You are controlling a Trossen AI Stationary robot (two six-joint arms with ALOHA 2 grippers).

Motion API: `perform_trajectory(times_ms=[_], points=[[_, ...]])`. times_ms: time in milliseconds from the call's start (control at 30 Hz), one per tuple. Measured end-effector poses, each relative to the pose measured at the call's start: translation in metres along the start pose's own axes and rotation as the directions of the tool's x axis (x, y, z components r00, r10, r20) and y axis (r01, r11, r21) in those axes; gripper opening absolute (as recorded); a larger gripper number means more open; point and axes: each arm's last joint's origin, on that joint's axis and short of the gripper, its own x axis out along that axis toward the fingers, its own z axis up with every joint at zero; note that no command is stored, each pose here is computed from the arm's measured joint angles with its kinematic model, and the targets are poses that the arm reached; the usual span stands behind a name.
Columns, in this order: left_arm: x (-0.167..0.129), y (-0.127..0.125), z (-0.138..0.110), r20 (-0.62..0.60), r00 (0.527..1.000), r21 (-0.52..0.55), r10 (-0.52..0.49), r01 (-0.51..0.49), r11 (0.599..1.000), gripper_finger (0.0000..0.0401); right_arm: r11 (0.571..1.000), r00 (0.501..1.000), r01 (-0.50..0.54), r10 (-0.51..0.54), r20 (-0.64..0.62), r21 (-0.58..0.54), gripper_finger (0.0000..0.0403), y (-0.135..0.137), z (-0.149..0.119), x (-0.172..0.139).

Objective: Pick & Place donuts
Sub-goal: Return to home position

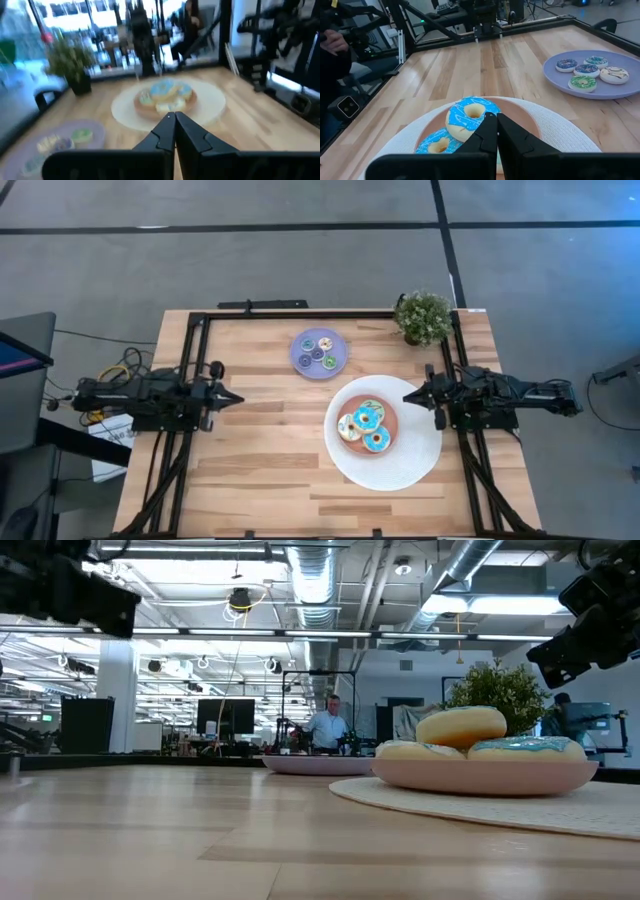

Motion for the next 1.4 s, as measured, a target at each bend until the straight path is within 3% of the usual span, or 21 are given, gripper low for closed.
perform_trajectory(times_ms=[333,633,967,1400], points=[[0.011,-0.001,-0.026,0.065,0.997,0.023,0.045,-0.046,0.999,0.0001,1.0,1.0,0.0,0.0,-0.005,0.001,0.0,0.0,0.0,0.0],[0.01,0.002,-0.022,0.103,0.991,0.117,0.081,-0.093,0.989,0.0001,1.0,1.0,0.0,0.0,-0.006,0.001,0.0,0.0,-0.001,0.0],[0.011,0.004,-0.028,0.043,0.994,-0.01,0.101,-0.1,0.995,0.0001,1.0,1.0,0.001,-0.001,-0.008,0.001,0.0,0.0,-0.001,0.0],[0.011,0.004,-0.028,0.042,0.994,-0.004,0.102,-0.102,0.995,0.0001,1.0,1.0,0.001,-0.001,-0.009,0.001,0.0,0.0,-0.001,0.0]])
